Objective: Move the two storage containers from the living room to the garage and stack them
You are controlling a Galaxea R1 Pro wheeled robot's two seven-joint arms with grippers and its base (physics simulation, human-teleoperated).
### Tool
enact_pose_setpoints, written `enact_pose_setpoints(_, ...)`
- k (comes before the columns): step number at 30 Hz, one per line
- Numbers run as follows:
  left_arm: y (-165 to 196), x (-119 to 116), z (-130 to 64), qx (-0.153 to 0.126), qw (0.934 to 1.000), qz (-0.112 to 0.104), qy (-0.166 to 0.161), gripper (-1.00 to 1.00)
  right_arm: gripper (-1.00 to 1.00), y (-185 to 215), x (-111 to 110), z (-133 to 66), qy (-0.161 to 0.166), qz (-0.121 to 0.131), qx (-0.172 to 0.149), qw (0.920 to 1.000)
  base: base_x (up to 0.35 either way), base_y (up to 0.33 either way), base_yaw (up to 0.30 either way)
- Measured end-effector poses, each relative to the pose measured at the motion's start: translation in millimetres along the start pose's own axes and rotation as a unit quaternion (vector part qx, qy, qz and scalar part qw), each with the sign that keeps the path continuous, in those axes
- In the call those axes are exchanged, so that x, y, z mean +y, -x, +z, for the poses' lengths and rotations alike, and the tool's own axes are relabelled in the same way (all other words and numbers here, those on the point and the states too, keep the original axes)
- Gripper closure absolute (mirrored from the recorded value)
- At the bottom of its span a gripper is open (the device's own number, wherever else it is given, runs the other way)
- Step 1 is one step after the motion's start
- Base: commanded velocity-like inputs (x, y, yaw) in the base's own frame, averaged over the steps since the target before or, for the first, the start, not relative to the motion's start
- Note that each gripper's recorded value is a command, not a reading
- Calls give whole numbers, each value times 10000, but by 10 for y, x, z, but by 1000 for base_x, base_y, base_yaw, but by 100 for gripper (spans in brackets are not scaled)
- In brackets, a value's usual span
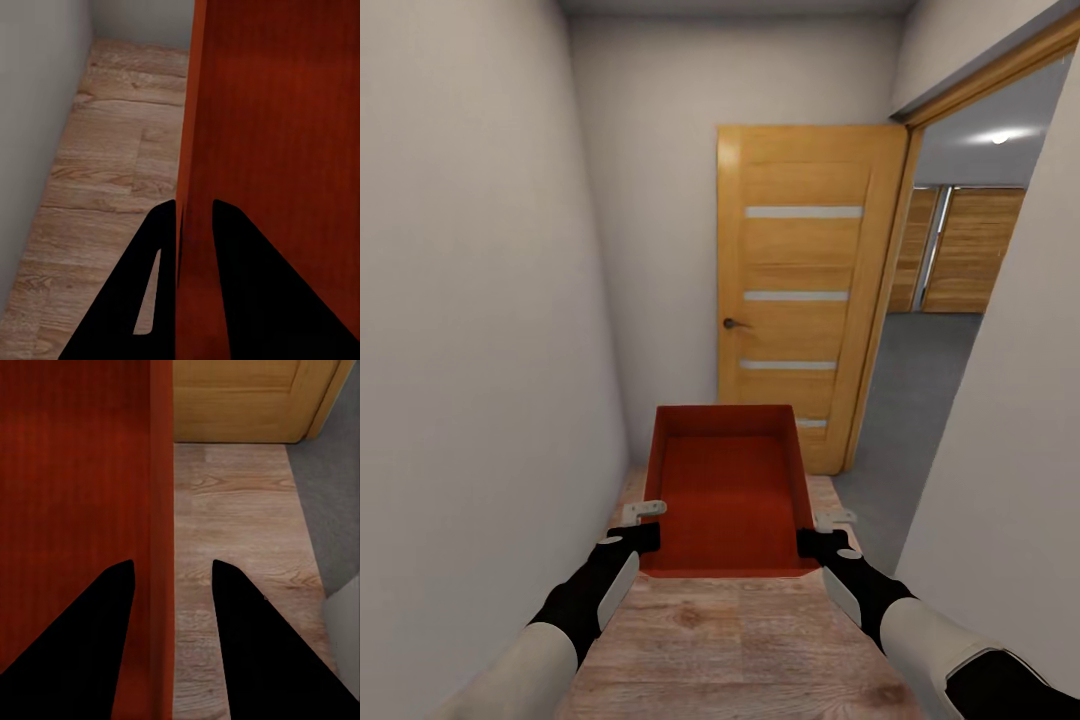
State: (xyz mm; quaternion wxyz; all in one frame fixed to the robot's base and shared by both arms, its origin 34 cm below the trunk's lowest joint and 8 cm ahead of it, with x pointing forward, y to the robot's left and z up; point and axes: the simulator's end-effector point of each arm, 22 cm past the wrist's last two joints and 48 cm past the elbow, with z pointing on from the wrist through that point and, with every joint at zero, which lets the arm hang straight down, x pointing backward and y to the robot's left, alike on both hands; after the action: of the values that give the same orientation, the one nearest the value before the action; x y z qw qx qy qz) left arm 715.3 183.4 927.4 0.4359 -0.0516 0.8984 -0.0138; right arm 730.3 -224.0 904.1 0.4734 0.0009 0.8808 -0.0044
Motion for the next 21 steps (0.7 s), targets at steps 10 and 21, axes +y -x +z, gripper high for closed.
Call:
enact_pose_setpoints(10, -1, 0, 0, 0, 10000, -3, 1, 100, 100, 0, 0, 0, 0, -1, 0, 10000, 322, 0, 0)
enact_pose_setpoints(21, 2, 2, 0, -2, 10000, -4, 0, 100, 100, 2, 2, 0, 1, 0, -1, 10000, 322, 0, 0)
